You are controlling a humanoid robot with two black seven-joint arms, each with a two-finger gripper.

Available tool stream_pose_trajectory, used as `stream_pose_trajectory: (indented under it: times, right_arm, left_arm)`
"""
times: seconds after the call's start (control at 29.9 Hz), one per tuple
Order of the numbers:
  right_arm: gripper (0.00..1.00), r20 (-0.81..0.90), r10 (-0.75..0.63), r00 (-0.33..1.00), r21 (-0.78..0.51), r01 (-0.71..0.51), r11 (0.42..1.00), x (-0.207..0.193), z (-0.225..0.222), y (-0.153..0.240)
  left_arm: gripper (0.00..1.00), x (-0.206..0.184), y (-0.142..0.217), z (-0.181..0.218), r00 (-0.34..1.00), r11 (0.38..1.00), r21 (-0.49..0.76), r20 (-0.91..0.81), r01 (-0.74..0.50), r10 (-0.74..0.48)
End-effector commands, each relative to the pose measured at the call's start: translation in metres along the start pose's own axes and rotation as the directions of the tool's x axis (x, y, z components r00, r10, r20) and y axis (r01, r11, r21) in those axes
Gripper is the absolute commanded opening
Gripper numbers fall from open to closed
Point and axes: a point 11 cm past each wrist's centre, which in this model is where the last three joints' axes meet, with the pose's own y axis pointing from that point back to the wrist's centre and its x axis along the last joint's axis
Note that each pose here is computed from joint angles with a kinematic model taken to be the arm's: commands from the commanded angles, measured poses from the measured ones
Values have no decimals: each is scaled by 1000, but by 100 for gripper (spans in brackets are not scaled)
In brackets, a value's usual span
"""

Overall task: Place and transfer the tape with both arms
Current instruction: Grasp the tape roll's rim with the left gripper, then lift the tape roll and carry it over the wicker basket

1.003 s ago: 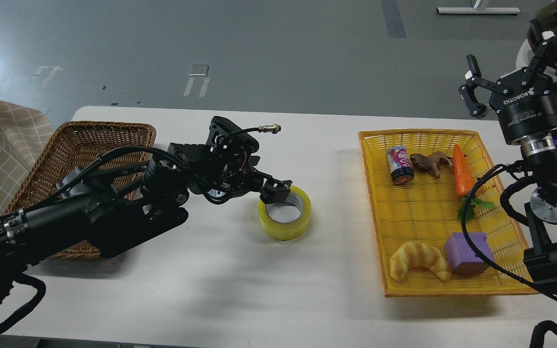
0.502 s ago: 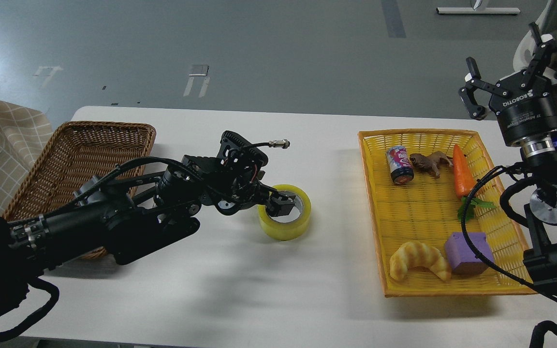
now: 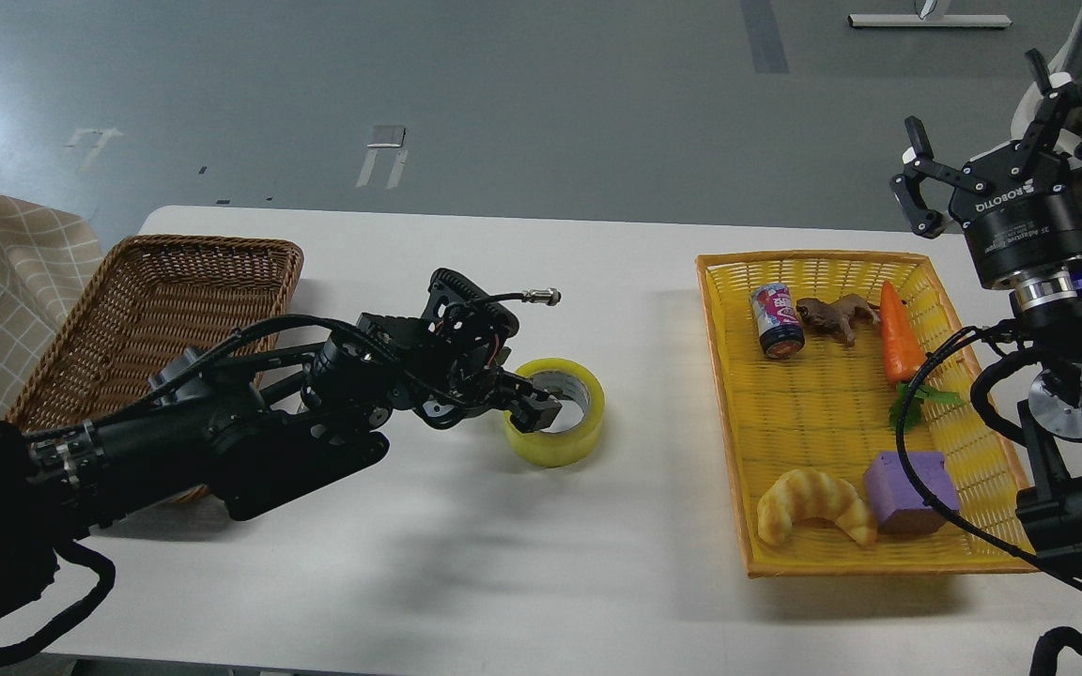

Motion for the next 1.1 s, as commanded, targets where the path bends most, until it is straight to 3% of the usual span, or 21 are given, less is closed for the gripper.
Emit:
stream_pose_trajectory:
  times: [0.0, 0.1, 0.2, 0.64, 1.07]
  right_arm:
    - [100, 0, 0, 1000, 0, 0, 1000, 0, 0, 0]
    - [100, 0, 0, 1000, 0, 0, 1000, 0, 0, 0]
    - [100, 0, 0, 1000, 0, 0, 1000, 0, 0, 0]
    - [100, 3, -1, 1000, 4, 1, 1000, -1, 0, 0]
    - [100, 8, 2, 1000, 25, -2, 1000, 0, -5, -1]
  left_arm:
    - [56, 0, -3, 3, 1000, 1000, 6, 0, 2, -2]
    - [37, -2, -6, -2, 1000, 1000, 25, 2, 15, -15]
    - [0, -3, -9, -2, 1000, 999, 25, -2, 21, -21]
    - [0, 5, -4, -10, 996, 999, 47, 94, -5, 1]
    - [0, 75, 43, -59, 991, 987, 116, 87, -115, 106]
